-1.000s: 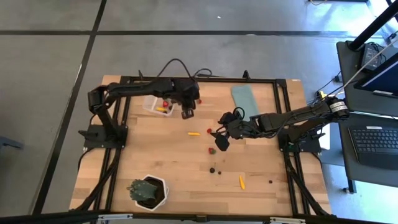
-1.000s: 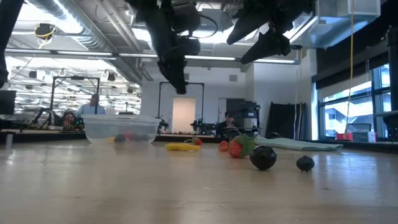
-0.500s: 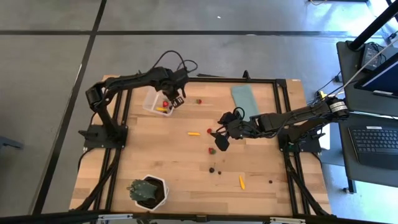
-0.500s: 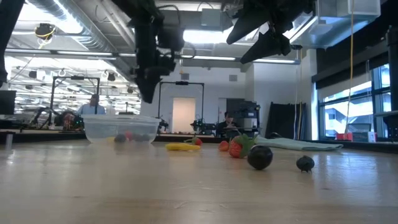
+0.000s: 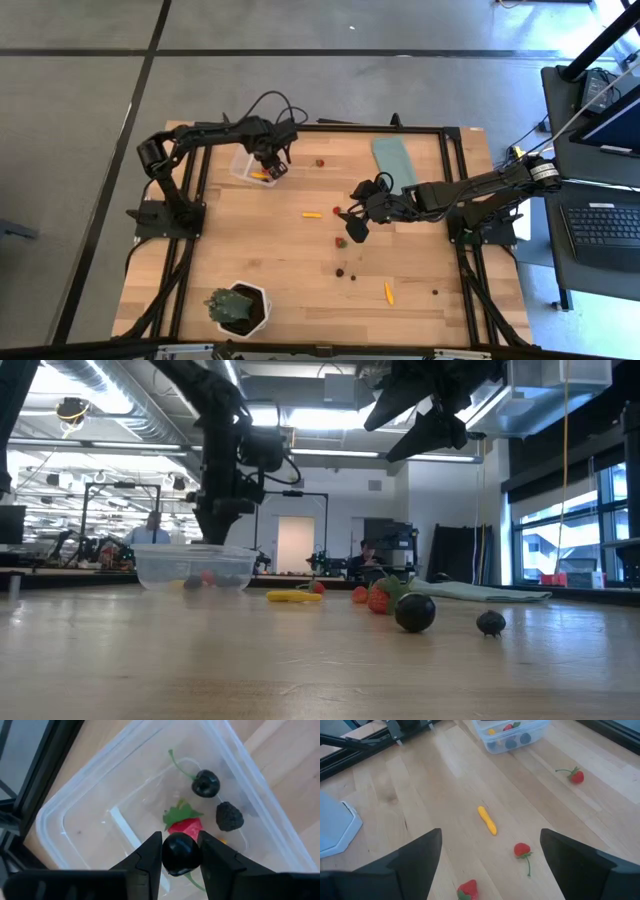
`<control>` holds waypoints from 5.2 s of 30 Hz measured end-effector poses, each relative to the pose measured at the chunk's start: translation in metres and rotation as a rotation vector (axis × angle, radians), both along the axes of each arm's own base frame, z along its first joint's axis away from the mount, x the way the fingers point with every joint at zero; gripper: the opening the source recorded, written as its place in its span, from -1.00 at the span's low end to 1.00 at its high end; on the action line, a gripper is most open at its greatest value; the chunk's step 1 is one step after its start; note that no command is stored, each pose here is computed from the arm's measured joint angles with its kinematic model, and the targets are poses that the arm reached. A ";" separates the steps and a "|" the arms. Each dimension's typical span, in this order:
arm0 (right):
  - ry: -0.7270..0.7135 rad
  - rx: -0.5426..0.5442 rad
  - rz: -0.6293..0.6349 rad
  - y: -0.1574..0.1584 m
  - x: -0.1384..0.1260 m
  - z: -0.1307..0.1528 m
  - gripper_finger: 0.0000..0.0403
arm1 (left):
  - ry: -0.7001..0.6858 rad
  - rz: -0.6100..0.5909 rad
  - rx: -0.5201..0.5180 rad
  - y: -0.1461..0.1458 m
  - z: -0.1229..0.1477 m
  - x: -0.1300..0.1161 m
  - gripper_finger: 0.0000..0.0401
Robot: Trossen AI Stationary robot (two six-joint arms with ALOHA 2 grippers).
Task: Pick and placing Produce into tupperware
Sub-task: Put the black cherry into the transparent bin, then put the yellow corn into the transparent bin
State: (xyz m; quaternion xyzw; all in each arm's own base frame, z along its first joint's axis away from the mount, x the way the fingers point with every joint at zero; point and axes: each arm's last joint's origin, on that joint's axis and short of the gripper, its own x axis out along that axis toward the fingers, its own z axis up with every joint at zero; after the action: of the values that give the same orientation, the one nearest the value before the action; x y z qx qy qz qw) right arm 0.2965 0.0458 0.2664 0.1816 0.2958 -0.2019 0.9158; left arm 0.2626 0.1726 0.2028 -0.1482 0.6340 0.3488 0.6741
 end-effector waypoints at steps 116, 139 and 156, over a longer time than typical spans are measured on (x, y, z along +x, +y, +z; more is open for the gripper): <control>0.009 0.002 0.000 0.000 -0.001 -0.001 0.68 | -0.139 -0.838 -0.179 -0.142 -0.062 0.118 -0.73; 0.004 0.002 0.001 0.000 0.000 0.000 0.68 | -0.016 -0.650 -0.079 -0.108 -0.015 0.082 -0.95; 0.004 0.001 0.000 0.000 0.000 0.000 0.68 | -0.015 -0.007 -0.020 -0.028 0.046 0.003 -0.95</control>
State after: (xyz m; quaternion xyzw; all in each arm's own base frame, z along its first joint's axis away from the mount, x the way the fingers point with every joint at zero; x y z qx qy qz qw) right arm 0.2961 0.0459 0.2662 0.1818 0.2978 -0.2019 0.9151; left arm 0.2651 0.1446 0.2489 -0.1553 0.6331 0.3387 0.6785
